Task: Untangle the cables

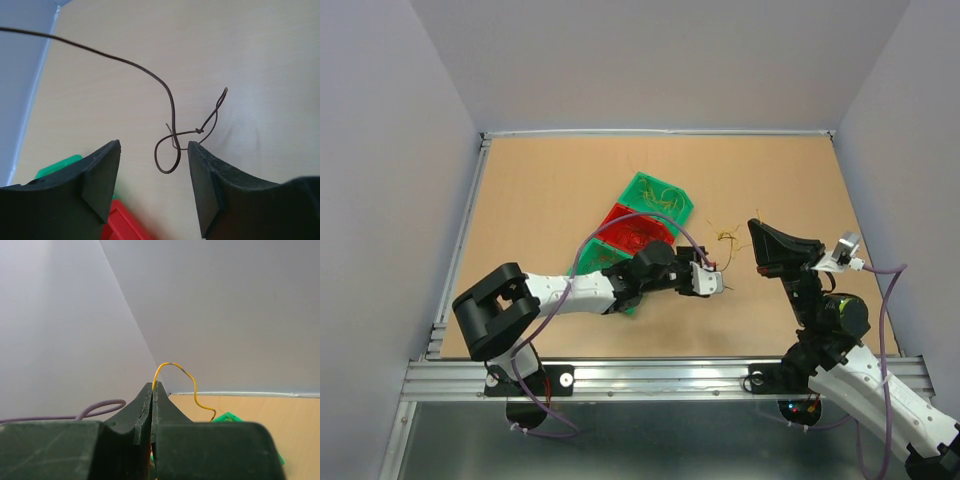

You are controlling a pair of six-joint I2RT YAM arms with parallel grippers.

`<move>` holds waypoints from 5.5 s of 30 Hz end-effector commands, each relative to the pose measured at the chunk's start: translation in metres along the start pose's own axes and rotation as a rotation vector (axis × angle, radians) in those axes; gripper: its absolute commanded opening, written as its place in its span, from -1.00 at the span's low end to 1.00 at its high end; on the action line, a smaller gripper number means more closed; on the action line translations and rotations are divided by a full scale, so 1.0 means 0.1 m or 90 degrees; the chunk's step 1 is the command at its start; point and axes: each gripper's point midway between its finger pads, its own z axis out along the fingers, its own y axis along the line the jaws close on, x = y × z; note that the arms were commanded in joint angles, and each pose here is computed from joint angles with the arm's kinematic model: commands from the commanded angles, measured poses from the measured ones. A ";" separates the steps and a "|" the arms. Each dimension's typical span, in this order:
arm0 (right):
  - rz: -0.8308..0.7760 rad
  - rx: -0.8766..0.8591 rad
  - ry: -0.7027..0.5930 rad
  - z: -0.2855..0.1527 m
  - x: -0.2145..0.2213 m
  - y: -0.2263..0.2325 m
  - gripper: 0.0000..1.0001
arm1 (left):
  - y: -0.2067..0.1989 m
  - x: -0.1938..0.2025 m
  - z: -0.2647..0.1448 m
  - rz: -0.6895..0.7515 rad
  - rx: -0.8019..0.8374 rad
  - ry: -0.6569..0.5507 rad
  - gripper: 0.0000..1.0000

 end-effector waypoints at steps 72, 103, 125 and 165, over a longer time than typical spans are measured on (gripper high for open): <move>-0.307 -0.119 0.434 1.55 2.26 -0.84 -0.99 | 1.69 -0.23 -1.79 -0.119 -0.436 -0.127 0.69; -0.233 -0.060 0.794 0.78 3.77 -2.10 -0.79 | 2.04 0.20 -1.86 -0.182 -0.530 -0.079 0.73; -0.191 0.041 0.567 1.27 2.58 -1.53 0.63 | 2.07 0.34 -1.84 -0.195 -0.539 -0.057 0.98; -0.301 0.647 0.791 -1.68 2.80 -1.47 0.65 | 2.00 0.25 -1.81 -0.184 -0.504 -0.078 0.98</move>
